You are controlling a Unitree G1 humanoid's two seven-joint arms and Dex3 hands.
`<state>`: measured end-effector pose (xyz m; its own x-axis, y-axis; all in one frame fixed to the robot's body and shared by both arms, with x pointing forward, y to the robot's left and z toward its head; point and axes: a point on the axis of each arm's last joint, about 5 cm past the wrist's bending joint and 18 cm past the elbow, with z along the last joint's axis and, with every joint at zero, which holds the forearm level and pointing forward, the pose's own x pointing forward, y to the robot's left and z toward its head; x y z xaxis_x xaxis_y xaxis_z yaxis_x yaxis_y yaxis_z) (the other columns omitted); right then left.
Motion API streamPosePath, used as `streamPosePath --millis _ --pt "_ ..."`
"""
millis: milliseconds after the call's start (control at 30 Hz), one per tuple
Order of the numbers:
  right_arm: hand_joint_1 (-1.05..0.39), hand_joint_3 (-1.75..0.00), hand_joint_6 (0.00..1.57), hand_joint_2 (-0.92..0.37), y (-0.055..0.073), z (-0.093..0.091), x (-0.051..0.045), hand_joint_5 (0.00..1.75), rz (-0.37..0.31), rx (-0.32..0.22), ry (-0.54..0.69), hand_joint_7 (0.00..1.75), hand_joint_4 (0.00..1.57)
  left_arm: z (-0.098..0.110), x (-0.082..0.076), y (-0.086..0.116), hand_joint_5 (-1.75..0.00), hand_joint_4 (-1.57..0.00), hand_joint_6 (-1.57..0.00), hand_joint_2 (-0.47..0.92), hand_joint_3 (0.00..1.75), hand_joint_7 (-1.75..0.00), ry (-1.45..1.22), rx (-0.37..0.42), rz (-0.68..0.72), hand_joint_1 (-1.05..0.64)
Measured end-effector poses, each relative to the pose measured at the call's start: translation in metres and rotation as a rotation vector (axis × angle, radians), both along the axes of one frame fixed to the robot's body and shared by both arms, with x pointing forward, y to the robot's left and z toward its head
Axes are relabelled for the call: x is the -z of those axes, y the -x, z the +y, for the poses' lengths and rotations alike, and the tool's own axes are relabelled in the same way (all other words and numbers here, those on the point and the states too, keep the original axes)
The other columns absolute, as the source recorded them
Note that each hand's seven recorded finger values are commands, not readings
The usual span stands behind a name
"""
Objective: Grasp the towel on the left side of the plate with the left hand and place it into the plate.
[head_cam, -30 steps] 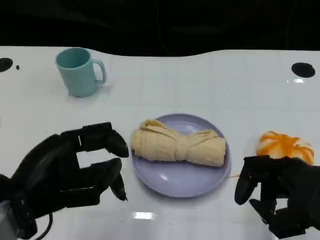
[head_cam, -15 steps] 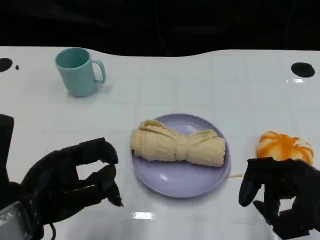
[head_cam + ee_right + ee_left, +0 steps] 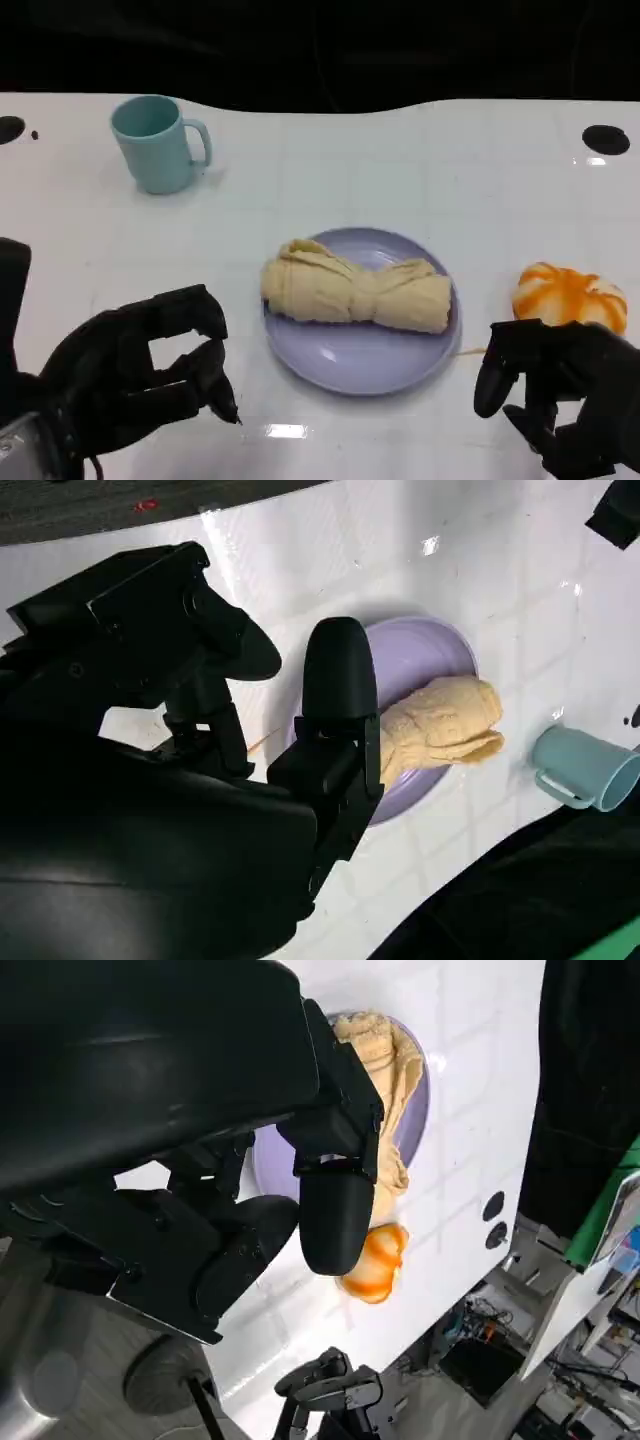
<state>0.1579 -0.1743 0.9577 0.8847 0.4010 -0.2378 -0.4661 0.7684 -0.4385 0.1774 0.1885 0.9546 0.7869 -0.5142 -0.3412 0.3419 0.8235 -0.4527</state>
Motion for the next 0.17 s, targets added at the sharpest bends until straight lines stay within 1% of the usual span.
streamPosePath --millis 167 --pt "0.02 -1.06 0.69 -0.58 -0.0001 0.0 0.0 1.75 0.001 0.0 0.0 1.42 0.71 -0.0005 0.0001 -0.0002 -1.75 -0.78 -0.65 0.61 1.23 -1.7 0.001 0.001 -0.003 -0.12"
